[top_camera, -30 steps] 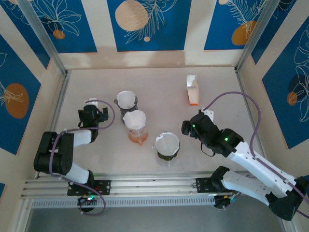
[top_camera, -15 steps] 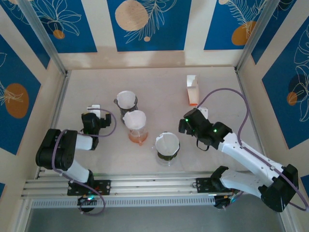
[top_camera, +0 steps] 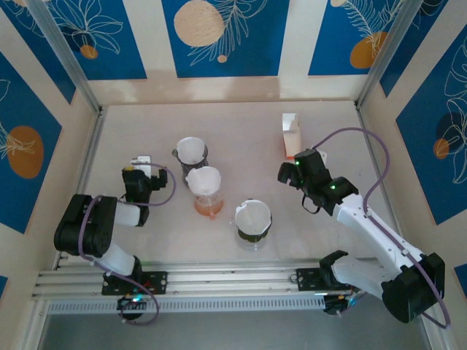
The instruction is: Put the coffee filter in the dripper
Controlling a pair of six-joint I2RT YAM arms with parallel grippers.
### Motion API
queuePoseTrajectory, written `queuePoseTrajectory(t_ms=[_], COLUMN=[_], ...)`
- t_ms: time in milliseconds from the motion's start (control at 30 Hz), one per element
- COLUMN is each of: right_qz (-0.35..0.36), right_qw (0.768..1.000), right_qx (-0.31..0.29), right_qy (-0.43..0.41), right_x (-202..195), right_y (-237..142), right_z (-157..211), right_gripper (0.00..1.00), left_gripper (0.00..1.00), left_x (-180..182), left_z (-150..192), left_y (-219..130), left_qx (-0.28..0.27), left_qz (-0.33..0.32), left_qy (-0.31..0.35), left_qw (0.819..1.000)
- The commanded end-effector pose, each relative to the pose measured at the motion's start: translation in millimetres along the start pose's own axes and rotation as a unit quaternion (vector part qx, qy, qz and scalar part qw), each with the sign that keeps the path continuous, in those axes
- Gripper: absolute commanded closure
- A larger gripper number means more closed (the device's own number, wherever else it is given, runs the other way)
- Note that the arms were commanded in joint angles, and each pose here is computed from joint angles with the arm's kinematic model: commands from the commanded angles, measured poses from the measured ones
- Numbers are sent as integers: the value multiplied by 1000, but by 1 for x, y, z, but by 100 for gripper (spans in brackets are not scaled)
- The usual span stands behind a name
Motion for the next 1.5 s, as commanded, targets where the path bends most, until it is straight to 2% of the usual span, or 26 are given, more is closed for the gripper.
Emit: queuePoseTrajectory(t_ms=[0,167,233,333,600,700,867,1100,1167,1467], right_qz=[-73,-114,-138,-140,-84,-72,-90,-100,-93,-101], right_qw=[996,986,979,975,970,972,971,972,973,973], right_qx=[-53,-111,-128,-148,-212,-207,-208,-190,-180,-179], right_qy=[-17,-45,-80,-87,-87,-81,-76,-94,-115,-106], right_x=[21,21,24,17,-40,-57,-66,-62,-55,-58], right_y=[-6,-5,3,17,61,79,98,133,135,135], right_z=[-29,-58,-61,-66,-67,-61,-52,-43,-39,-40], right_gripper=[1,1,1,1,1,1,1,1,1,1], left_gripper=[0,0,0,0,0,0,0,0,0,0], left_x=[2,2,2,2,2,2,2,2,2,2], left_z=[-9,-10,-10,-10,-10,-11,-10,-10,-10,-9], left_y=[1,1,1,1,1,1,1,1,1,2], left_qx=[-18,-18,-19,-18,-18,-19,-19,-18,-18,-15], left_qz=[-6,-6,-6,-6,-6,-6,-7,-6,-6,-7], left_qy=[2,3,3,3,3,2,2,2,2,3], left_qw=[1000,1000,1000,1000,1000,1000,1000,1000,1000,1000])
Point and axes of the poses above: each hand's point on the last joint's axis, 136 mm out from that joint toward the fingers, its own y axis out along the fingers, its own x axis along the line the jaws close on, z = x × y, the point moved 1 cm from there along -y, back along the fingers, and after that the axes turned 10 degrees about y, right-handed, at the moved point
